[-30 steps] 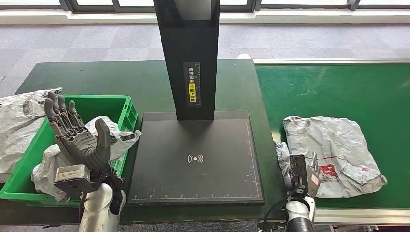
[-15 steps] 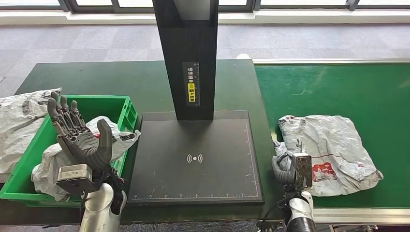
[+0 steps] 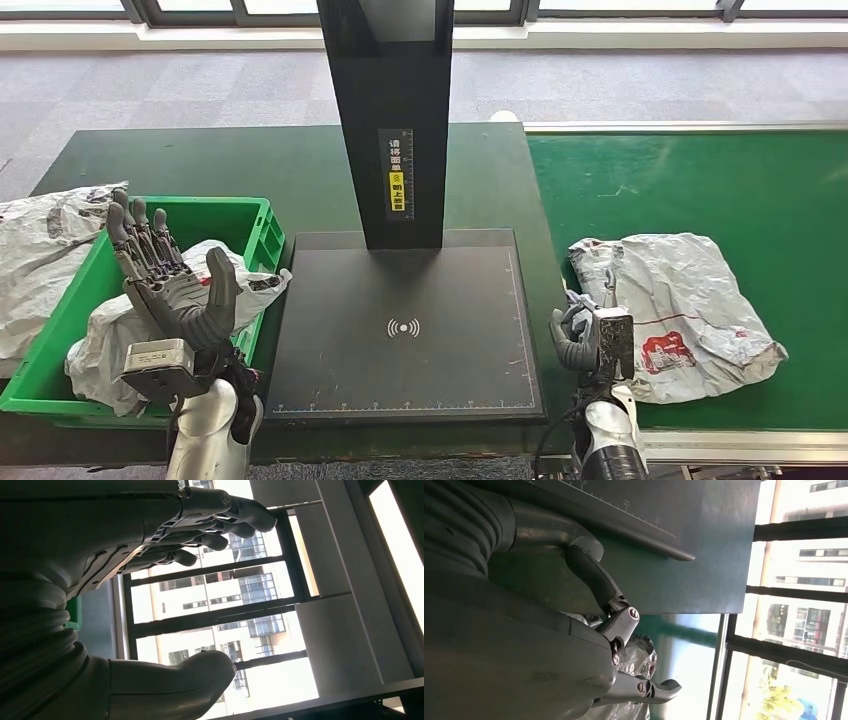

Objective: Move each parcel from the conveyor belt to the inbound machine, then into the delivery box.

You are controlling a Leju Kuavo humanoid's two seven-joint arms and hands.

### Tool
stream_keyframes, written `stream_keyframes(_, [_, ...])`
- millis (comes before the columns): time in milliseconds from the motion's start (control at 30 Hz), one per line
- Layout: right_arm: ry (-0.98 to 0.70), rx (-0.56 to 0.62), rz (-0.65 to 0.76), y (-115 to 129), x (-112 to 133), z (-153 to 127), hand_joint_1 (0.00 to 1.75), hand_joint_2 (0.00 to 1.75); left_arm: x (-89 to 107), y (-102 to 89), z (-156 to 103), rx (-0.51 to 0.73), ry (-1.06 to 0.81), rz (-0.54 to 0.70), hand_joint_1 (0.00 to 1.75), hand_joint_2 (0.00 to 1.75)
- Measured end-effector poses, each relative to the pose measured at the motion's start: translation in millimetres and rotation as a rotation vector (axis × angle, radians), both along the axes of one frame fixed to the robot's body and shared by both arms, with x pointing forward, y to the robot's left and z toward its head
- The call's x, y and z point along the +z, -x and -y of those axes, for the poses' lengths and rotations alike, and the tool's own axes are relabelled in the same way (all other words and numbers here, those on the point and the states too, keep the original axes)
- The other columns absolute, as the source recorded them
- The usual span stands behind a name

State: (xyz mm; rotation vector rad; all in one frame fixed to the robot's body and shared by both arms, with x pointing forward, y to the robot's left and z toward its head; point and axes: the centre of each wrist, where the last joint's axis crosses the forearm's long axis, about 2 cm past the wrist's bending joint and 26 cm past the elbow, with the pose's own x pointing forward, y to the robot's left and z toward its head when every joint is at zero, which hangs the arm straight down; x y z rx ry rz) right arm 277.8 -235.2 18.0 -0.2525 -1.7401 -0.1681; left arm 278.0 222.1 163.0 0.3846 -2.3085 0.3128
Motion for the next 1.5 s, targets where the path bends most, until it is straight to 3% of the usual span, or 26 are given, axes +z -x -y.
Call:
stream_keyframes(100, [-0.003, 0.01, 0.003, -0.3, 0.4, -1.3, 1.75, 1.75, -0.6, -0.1, 0.2, -0.002, 0.0, -0.002, 0.0, 1.75])
stream_keyframes(433, [-0.023, 0.051, -0.023, -2.9, -3.3, -4.3, 1.75, 1.75, -1.8, -0.4, 0.8, -0.013, -0.001, -0.006, 0.0, 1.75])
stream_keyframes(500, [0.0, 0.036, -0.052, -2.4, -7.8, -4.5, 0.87, 1.75, -1.9, -0.4, 0.8, -0.013, -0.001, -0.006, 0.0, 1.75])
stream_keyframes(567, [0.036, 0.025, -0.086, -1.1, -13.0, -4.5, 0.0, 0.87, -1.9, -0.4, 0.8, -0.01, -0.001, -0.007, 0.0, 1.75])
stream_keyframes(633, [0.094, 0.005, -0.119, 0.6, -17.8, -4.0, 0.0, 0.0, -1.9, -0.3, 0.7, -0.004, 0.0, -0.007, 0.0, 1.75])
stream_keyframes(833, [0.262, -0.074, -0.158, 5.5, -23.8, 1.4, 0.0, 0.0, -1.9, -0.2, 0.4, 0.013, 0.001, -0.011, 0.0, 1.75])
stream_keyframes(1500, [0.37, -0.135, -0.18, 4.0, -25.2, 8.4, 0.0, 0.0, -2.0, -0.2, 0.4, 0.018, 0.0, -0.011, 0.0, 1.75])
